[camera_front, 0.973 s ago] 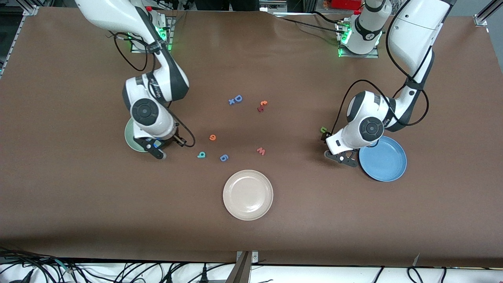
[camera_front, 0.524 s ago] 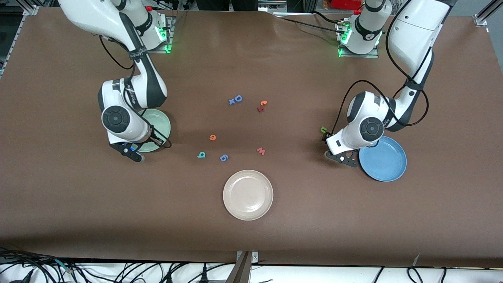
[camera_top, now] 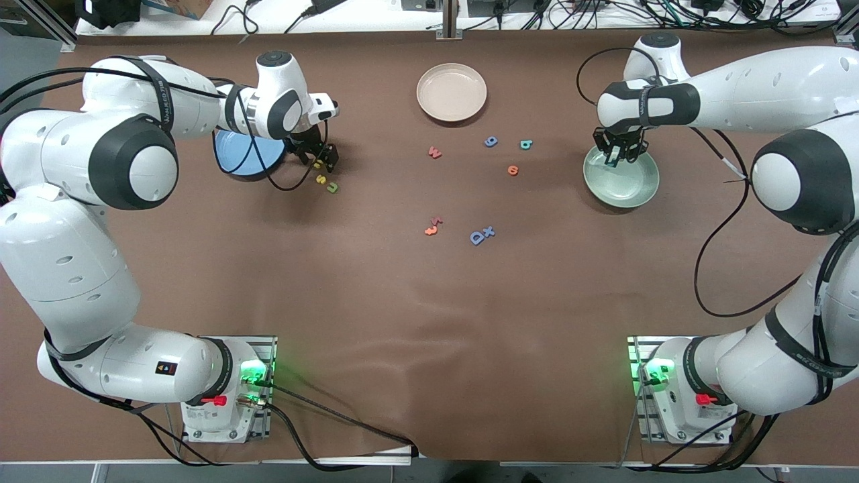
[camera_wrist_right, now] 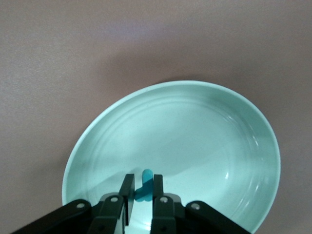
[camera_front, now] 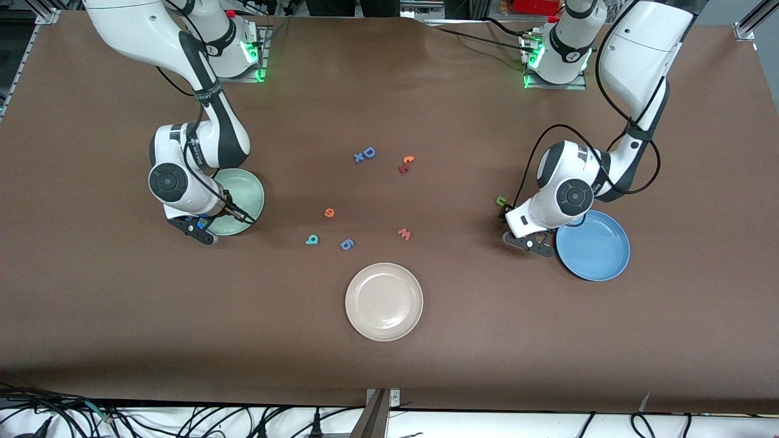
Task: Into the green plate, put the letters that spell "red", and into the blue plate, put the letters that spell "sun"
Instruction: 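Release the teal letter over the green plate while the left gripper grasps, then place the yellow u on the blue plate while the right gripper grasps orange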
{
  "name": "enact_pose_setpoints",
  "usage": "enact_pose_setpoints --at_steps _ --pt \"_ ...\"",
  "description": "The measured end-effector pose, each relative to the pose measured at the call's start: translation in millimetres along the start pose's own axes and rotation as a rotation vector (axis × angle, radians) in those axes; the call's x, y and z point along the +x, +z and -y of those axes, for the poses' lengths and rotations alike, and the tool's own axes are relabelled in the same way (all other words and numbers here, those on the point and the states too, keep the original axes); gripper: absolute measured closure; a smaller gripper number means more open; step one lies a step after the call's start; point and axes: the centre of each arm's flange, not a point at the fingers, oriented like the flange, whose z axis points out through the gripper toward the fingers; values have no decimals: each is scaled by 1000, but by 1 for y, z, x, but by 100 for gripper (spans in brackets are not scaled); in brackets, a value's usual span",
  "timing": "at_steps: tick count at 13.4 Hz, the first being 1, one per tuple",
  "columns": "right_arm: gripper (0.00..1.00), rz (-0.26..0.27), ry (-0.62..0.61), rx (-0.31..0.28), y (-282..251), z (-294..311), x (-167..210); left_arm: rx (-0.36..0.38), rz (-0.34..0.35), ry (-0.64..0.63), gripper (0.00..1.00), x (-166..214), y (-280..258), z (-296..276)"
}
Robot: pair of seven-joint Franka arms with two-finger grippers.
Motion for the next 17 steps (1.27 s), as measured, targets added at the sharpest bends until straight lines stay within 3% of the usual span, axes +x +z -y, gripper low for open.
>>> enact_pose_setpoints --at_steps 1,4,7,8,9,10,13,17 --pt "64 1 0 0 1 0 0 0 0 0 23 0 0 0" --pt "33 0 0 3 0 1 0 1 -6 3 48 1 -3 -1" --pt "3 -9 -26 21 -14 14 -6 1 -7 3 53 1 -4 -2" --pt "3 -10 -53 36 -23 29 -17 1 -7 3 53 1 -4 -2" --pt "1 -10 -68 53 -31 49 -32 1 -8 4 62 1 -5 -3" --pt "1 -12 -59 70 -39 69 -48 1 -8 5 65 1 -5 -3" --pt "1 -24 -27 102 -53 118 -93 3 -14 4 70 1 -9 -2" --pt "1 -64 17 151 -40 161 -124 18 -37 -12 70 4 -22 15"
